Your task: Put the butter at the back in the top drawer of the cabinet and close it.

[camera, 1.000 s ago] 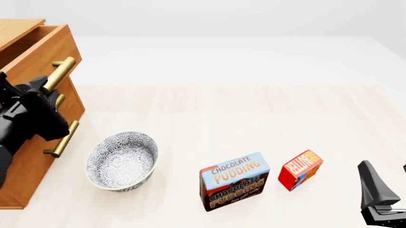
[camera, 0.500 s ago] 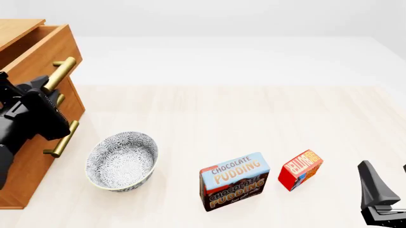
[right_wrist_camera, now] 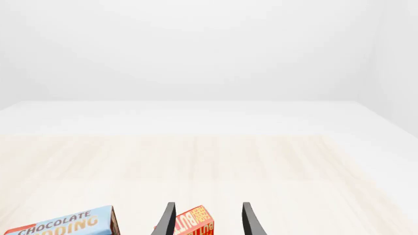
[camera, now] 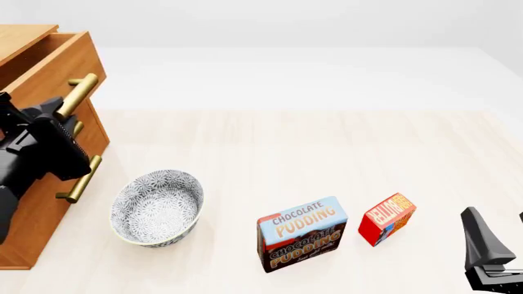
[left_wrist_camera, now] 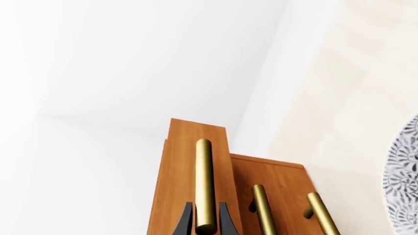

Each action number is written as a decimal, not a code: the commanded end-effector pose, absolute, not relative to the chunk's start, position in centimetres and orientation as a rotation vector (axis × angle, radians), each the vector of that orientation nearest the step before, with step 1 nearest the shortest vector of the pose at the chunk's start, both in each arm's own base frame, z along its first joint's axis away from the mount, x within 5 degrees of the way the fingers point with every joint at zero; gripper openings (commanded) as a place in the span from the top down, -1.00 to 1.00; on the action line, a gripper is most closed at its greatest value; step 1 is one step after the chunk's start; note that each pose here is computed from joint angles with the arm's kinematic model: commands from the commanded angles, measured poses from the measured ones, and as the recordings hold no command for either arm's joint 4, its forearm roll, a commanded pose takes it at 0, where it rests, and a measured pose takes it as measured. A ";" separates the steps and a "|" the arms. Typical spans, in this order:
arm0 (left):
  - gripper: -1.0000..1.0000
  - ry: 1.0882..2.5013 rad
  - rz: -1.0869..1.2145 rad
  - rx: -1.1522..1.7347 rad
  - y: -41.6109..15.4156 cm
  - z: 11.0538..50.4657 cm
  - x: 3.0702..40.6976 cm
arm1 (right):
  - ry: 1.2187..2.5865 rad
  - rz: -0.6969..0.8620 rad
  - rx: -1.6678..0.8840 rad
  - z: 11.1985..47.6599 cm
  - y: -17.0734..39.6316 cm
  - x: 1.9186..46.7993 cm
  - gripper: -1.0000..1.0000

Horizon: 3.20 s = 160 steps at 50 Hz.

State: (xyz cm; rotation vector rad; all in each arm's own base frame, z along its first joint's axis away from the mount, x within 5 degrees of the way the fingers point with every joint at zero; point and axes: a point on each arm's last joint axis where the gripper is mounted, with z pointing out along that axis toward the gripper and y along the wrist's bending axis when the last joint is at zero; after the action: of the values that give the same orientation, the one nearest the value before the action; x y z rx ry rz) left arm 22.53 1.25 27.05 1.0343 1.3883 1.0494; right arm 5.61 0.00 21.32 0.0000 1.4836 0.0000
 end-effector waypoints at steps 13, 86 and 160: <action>1.00 1.527 0.960 1.130 1.0 23.8 22.9 | 1.484 0.000 0.000 21.3 0.0 5.6 -1.00; -1.00 1.540 0.500 0.819 -2.6 41.5 17.4 | 1.484 0.000 0.000 21.3 0.0 5.6 -1.00; -1.00 1.874 -0.006 0.187 -1.7 50.0 16.4 | 1.484 0.000 0.000 21.3 0.0 5.6 -1.00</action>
State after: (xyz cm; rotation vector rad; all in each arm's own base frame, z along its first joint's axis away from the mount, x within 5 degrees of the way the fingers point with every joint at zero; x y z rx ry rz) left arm 16.21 -1.84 50.15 0.2391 1.8574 0.0204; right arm 5.61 0.00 21.32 0.0000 1.4836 0.0000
